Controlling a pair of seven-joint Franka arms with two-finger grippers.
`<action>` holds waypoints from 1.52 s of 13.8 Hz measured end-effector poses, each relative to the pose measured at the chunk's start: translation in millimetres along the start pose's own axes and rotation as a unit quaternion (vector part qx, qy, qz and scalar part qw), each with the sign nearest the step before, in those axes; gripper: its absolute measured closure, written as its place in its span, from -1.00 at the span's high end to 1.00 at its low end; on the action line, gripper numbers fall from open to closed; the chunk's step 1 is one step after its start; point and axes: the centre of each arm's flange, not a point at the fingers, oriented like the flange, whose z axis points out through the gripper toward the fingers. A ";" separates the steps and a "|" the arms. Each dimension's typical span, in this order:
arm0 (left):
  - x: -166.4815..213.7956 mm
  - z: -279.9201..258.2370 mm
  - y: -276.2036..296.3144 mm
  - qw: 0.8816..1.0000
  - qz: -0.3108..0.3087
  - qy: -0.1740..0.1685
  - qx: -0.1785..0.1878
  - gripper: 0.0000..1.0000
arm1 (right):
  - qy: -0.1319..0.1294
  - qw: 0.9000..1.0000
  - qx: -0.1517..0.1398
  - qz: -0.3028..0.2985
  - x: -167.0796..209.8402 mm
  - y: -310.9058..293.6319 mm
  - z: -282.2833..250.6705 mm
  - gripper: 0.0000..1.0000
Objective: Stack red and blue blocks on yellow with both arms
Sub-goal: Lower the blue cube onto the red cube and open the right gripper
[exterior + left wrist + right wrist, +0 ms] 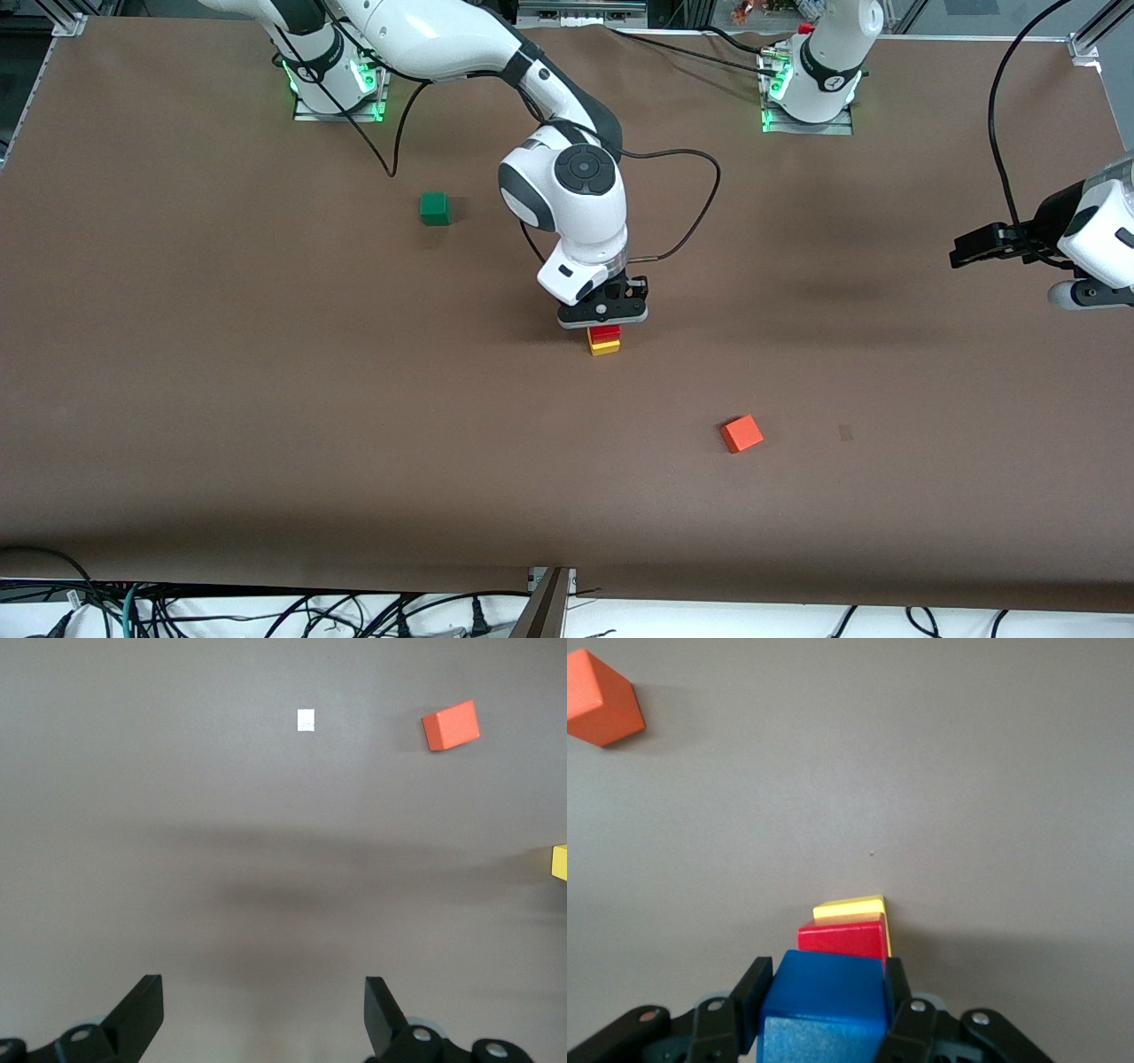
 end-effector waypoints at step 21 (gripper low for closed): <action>2.6 -8.6 -6.4 1.000 -0.005 0.010 -0.002 1.00 | -0.110 0.990 -0.011 0.083 120.0 221.5 -207.1 1.00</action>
